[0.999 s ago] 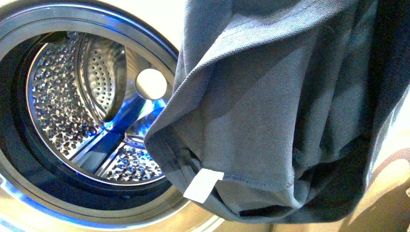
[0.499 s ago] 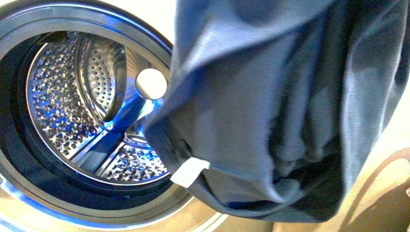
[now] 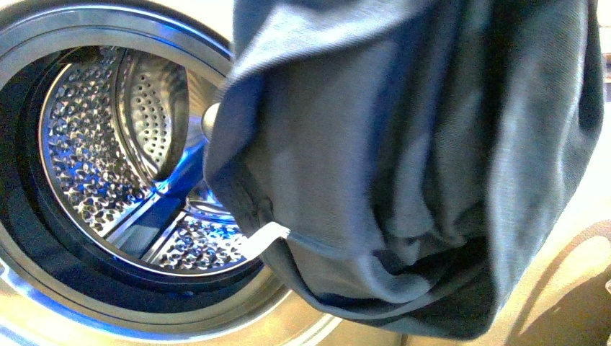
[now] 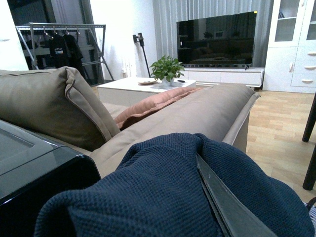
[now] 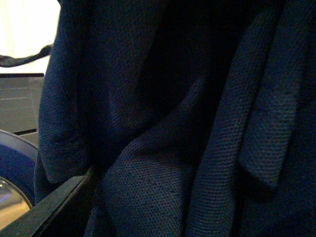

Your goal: Collect clothes from washing machine

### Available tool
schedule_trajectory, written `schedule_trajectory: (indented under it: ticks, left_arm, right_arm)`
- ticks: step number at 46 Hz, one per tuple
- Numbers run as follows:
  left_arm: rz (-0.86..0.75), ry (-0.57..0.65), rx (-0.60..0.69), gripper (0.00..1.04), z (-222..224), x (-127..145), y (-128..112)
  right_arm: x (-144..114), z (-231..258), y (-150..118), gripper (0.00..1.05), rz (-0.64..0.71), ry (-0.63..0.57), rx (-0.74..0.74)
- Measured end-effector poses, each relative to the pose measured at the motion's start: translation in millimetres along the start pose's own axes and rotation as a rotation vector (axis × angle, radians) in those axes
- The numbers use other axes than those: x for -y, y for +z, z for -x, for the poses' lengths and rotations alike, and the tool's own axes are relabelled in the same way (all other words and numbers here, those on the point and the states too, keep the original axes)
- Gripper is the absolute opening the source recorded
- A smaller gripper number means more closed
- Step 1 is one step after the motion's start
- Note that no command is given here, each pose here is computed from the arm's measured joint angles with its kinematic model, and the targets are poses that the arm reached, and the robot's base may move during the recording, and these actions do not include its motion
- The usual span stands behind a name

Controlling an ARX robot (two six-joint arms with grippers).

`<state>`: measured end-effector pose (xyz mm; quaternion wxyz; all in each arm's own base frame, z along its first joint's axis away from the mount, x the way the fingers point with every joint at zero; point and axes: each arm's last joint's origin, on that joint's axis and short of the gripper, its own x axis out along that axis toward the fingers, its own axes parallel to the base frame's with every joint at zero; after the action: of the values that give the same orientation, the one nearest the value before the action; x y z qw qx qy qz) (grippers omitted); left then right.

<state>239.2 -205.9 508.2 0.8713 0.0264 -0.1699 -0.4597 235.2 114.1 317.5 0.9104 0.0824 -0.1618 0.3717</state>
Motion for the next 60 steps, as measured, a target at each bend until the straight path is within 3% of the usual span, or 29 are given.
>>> schedule_trajectory:
  ticks: [17,31,40,45,54,57,60]
  left_arm:
    - [0.0,0.007,-0.001,0.12,0.0,-0.3,0.0]
    - [0.0,0.007,0.001,0.12,0.1,-0.4,0.7]
    - [0.001,0.006,0.006,0.47,0.3,-0.4,2.3]
    - [-0.001,0.0,0.012,0.68,0.6,-0.3,4.2]
    - [-0.002,0.001,0.015,0.94,0.8,-0.4,5.3]
    - [-0.003,0.001,0.015,1.0,0.8,-0.4,5.3]
    - [-0.002,0.001,0.015,0.98,0.8,-0.4,5.3]
  right_arm:
    - [-2.7,-17.3,-9.1,0.97,-0.003,-0.057,0.024]
    - [2.3,-19.0,-4.0,0.38,0.012,-0.152,0.105]
    - [-0.9,-9.1,3.6,0.1,0.014,-0.159,0.135]
    - [-1.9,1.9,10.6,0.08,0.019,-0.174,0.157]
    - [3.5,27.2,32.3,0.08,0.02,-0.225,0.203]
    - [5.1,35.2,39.4,0.08,0.023,-0.241,0.213]
    - [6.6,46.1,48.5,0.08,0.031,-0.254,0.227]
